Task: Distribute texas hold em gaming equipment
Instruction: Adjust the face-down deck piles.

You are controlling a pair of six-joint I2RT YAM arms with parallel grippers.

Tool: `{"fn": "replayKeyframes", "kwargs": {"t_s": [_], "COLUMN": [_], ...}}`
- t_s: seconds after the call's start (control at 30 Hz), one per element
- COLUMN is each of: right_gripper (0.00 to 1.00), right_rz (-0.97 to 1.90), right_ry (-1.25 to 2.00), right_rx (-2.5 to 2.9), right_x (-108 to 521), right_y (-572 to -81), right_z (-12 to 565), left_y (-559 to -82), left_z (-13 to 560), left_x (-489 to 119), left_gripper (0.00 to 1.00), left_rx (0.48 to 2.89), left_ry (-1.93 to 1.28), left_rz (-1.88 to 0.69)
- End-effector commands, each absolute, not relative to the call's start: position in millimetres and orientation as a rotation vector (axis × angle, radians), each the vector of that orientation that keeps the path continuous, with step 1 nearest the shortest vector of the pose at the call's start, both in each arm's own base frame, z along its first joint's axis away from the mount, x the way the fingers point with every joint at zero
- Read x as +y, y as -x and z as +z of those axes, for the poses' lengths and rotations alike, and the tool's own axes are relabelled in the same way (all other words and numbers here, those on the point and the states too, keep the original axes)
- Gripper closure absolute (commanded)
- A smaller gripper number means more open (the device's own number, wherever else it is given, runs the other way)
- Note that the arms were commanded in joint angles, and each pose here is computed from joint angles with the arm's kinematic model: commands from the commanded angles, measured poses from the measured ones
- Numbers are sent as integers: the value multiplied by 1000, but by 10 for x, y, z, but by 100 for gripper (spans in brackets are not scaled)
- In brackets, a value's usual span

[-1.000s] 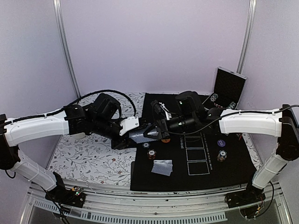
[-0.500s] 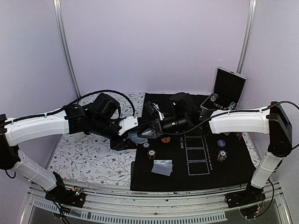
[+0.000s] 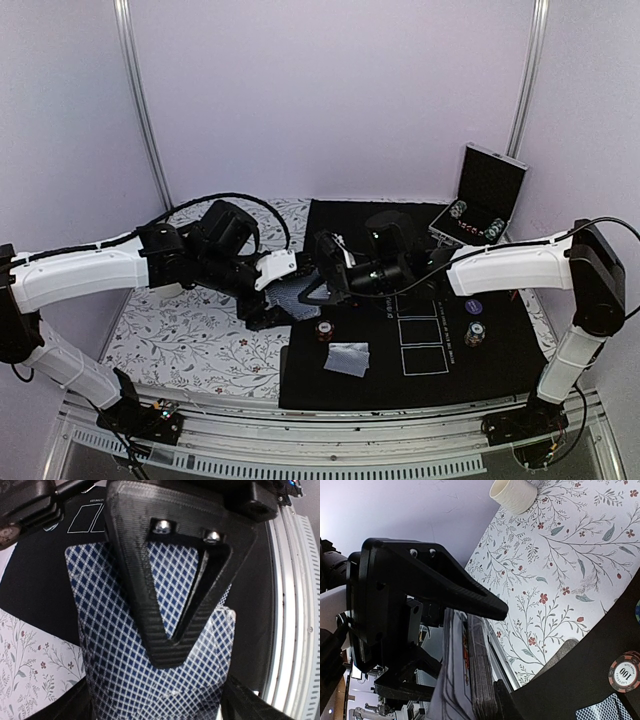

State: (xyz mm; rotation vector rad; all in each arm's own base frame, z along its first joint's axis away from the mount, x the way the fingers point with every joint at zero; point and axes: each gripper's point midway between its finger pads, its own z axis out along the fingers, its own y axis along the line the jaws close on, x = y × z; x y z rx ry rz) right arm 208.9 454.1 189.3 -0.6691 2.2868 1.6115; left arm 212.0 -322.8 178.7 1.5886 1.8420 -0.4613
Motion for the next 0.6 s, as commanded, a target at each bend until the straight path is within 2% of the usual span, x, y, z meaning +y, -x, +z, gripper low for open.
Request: {"fn": "replayKeyframes", "kwargs": {"t_s": [0.0, 0.57], "right_gripper": [98, 98], "right_rz": [1668, 1697], "right_ry": [713, 721], "right_rx": [2223, 2177], "right_x": [4565, 4627], "right_y": [-1940, -1842], "right_z": [2116, 2213], "left_y": [-2112, -2014], "left_z": [1929, 1827], "left_x": [-3334, -3357], "left_gripper": [16, 14], "left_rx": [1772, 1766], "left_ry": [-1587, -1639], "left_rz": [-508, -553]}}
